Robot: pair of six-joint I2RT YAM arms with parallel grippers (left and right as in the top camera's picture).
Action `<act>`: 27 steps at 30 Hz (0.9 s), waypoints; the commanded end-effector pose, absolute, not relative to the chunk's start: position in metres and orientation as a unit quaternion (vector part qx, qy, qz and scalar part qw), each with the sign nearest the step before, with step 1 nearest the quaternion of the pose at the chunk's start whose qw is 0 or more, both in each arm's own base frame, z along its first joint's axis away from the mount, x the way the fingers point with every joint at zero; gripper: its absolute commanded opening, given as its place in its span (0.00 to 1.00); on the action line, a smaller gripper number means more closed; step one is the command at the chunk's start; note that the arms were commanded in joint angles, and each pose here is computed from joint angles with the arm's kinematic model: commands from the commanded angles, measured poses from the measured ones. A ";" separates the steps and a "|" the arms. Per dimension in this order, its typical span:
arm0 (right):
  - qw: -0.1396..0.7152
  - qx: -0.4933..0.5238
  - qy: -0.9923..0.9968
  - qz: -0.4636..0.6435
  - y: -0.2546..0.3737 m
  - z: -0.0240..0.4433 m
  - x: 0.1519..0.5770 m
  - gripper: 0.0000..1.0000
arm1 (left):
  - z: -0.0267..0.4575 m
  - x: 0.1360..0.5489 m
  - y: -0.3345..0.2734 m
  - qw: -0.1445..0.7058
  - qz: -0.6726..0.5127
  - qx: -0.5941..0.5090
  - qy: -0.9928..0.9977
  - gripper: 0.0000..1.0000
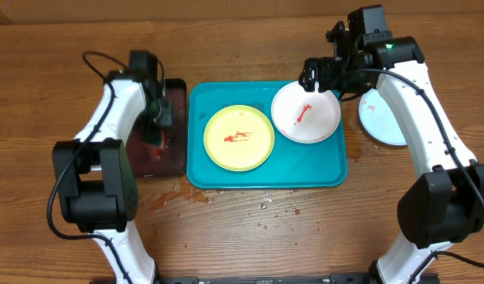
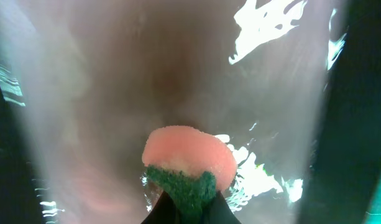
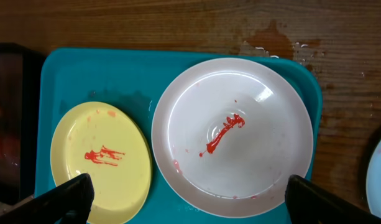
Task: Clean dirty plates on tray and stack at the side
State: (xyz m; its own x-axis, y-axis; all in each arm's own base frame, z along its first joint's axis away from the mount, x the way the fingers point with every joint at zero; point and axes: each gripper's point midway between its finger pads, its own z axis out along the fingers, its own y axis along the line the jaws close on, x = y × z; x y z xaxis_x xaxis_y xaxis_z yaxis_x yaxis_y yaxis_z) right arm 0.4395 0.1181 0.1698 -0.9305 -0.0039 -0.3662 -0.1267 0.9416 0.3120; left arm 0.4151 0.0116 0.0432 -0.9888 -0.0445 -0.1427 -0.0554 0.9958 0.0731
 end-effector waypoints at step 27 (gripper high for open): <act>0.192 -0.037 0.966 0.167 0.116 0.187 0.435 1.00 | 0.086 0.442 0.027 0.158 0.099 -0.071 0.980 0.04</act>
